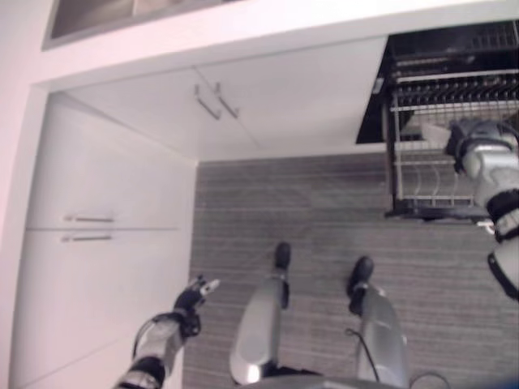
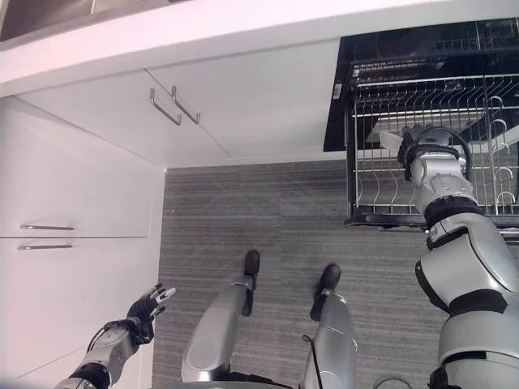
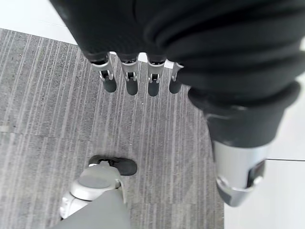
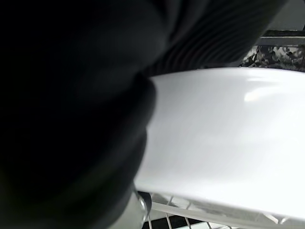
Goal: Place the dishes in the dishwasher.
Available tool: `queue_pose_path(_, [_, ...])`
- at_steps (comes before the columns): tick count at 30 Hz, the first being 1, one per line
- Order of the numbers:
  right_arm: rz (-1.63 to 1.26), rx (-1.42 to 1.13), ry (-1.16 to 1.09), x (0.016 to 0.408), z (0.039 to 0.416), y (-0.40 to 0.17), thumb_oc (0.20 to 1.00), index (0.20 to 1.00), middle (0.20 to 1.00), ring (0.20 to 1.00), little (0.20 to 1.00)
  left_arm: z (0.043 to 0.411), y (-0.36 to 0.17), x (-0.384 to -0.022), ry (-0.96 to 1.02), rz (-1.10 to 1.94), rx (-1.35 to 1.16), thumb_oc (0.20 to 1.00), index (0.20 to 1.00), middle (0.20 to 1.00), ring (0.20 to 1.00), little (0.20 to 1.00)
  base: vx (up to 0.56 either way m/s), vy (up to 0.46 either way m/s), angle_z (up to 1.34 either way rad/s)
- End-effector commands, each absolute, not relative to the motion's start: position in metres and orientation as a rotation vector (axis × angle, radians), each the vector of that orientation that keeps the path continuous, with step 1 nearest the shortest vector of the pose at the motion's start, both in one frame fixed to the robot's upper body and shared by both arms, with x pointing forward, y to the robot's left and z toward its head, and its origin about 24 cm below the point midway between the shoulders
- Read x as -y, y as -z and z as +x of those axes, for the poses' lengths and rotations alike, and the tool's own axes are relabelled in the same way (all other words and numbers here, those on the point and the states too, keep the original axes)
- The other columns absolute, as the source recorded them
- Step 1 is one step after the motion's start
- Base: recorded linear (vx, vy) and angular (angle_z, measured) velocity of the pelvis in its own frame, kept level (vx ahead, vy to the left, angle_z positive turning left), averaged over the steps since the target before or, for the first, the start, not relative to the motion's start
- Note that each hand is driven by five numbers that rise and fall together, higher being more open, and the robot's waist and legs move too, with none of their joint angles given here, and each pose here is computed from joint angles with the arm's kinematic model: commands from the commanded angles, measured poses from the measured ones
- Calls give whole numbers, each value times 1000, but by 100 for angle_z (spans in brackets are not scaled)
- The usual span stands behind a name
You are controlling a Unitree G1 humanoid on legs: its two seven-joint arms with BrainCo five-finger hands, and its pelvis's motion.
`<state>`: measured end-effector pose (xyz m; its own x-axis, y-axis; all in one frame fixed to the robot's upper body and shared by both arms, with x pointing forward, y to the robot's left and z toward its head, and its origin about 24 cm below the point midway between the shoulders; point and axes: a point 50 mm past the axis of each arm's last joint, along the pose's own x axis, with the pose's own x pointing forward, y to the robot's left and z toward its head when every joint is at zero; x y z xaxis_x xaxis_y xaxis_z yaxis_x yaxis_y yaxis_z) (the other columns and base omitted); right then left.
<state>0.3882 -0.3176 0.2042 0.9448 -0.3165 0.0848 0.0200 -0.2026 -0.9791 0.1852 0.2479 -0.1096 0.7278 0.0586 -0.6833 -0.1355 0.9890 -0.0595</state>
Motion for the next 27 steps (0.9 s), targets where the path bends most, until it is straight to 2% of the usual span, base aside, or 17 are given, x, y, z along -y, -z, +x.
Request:
queue_pose_path(1, [-1750, -197, 398, 323, 388, -231, 595, 595, 595, 595, 595, 182, 103, -266, -127, -78, -726, 1000, 1000, 1000, 1000, 1000, -62, 5, 1])
queue_pose_path(2, [-1747, -193, 399, 323, 388, -231, 1000, 1000, 1000, 1000, 1000, 183, 103, -265, -125, -79, -724, 1000, 1000, 1000, 1000, 1000, -49, 6, 1])
queue_pose_path(11, [-1724, -304, 319, 328, 386, -219, 1000, 1000, 1000, 1000, 1000, 185, 101, -266, -102, -74, -720, 1000, 1000, 1000, 1000, 1000, -16, 4, 0])
queue_pose_path(20, [-1327, -410, 246, 345, 374, -198, 1000, 1000, 1000, 1000, 1000, 178, 100, -280, -112, -44, -751, 1000, 1000, 1000, 1000, 1000, 34, -13, -2])
queue_pose_path(24, [-1169, -401, 298, 357, 364, -189, 1000, 1000, 1000, 1000, 1000, 167, 103, -287, -135, -24, -792, 1000, 1000, 1000, 1000, 1000, 99, 0, -1])
queue_pose_path(26, [-986, -357, 321, 355, 362, -185, 1000, 1000, 1000, 1000, 1000, 159, 107, -289, -156, -26, -819, 1000, 1000, 1000, 1000, 1000, 115, 52, -15])
queue_pose_path(27, [-997, -356, 336, 357, 358, -179, 1000, 1000, 1000, 1000, 1000, 154, 110, -290, -172, -32, -834, 1000, 1000, 1000, 1000, 1000, 148, 56, -19])
